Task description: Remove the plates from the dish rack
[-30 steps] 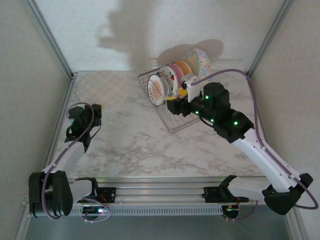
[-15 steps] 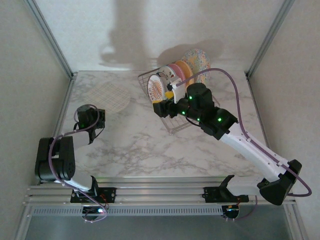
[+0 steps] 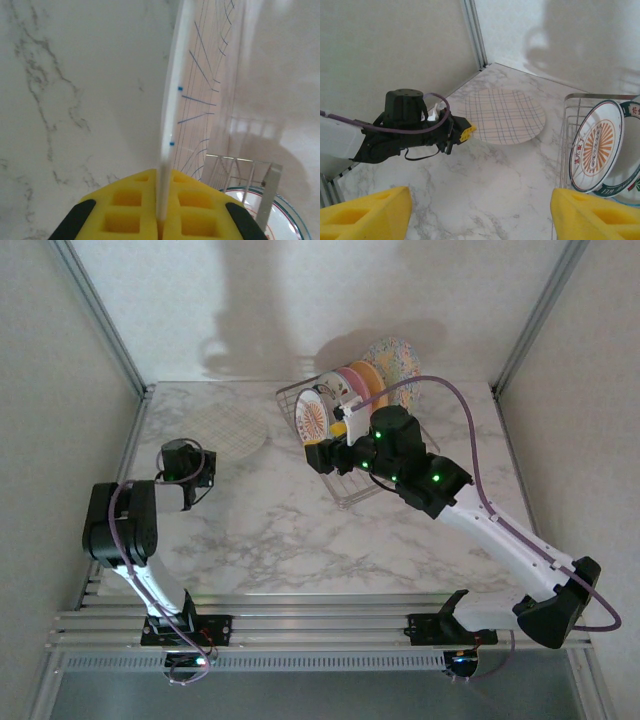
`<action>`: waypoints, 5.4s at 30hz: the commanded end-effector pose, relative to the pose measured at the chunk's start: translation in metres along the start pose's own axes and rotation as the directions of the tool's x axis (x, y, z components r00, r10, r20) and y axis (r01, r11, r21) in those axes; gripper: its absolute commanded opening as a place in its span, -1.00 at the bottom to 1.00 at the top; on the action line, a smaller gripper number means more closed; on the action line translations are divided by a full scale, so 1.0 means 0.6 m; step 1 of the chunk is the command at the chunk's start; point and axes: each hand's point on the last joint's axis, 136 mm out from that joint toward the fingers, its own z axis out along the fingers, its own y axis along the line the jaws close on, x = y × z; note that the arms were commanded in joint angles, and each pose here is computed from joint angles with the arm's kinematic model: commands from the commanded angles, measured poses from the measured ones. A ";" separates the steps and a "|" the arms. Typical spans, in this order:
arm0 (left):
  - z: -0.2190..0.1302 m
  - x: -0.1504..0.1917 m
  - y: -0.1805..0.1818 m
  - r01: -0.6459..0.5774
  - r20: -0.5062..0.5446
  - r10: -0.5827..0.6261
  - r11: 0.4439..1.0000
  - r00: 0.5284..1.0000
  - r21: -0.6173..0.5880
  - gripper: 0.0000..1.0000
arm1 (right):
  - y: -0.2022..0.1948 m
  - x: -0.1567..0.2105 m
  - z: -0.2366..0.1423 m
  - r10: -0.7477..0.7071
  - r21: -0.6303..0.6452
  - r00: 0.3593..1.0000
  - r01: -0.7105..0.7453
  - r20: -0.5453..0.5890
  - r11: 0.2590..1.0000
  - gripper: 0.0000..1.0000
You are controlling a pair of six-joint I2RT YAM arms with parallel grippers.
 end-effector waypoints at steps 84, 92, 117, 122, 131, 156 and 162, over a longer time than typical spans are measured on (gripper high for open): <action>-0.325 0.448 -0.359 -0.496 -0.167 0.722 0.605 0.671 0.622 0.45 | -0.682 0.136 0.132 0.408 0.410 0.906 -0.331 -0.115 0.850 -0.57; -0.315 0.451 -0.356 -0.495 -0.180 0.720 0.614 0.670 0.615 0.46 | -0.666 0.098 0.111 0.331 0.455 0.937 -0.247 -0.114 0.856 -0.89; -0.322 0.476 -0.389 -0.443 -0.171 0.714 0.584 0.679 0.681 0.44 | -0.524 -0.100 -0.122 0.152 0.567 0.972 -0.229 0.181 0.791 -1.00; -0.310 0.515 -0.400 -0.412 -0.214 0.728 0.576 0.651 0.706 0.44 | -0.460 -0.125 -0.165 0.203 0.475 0.934 -0.327 0.294 0.817 -1.00; -0.267 0.587 -0.414 -0.337 -0.319 0.723 0.604 0.613 0.722 0.43 | -0.354 -0.141 -0.196 0.411 0.195 0.822 -0.512 0.393 0.837 -1.00; -0.238 0.606 -0.441 -0.284 -0.329 0.682 0.623 0.653 0.729 0.14 | -0.275 -0.100 -0.142 0.712 -0.145 0.660 -0.701 0.240 0.698 -1.00; -0.237 0.606 -0.442 -0.281 -0.329 0.680 0.624 0.655 0.729 -0.34 | -0.272 -0.091 -0.129 0.732 -0.154 0.648 -0.717 0.209 0.679 -1.00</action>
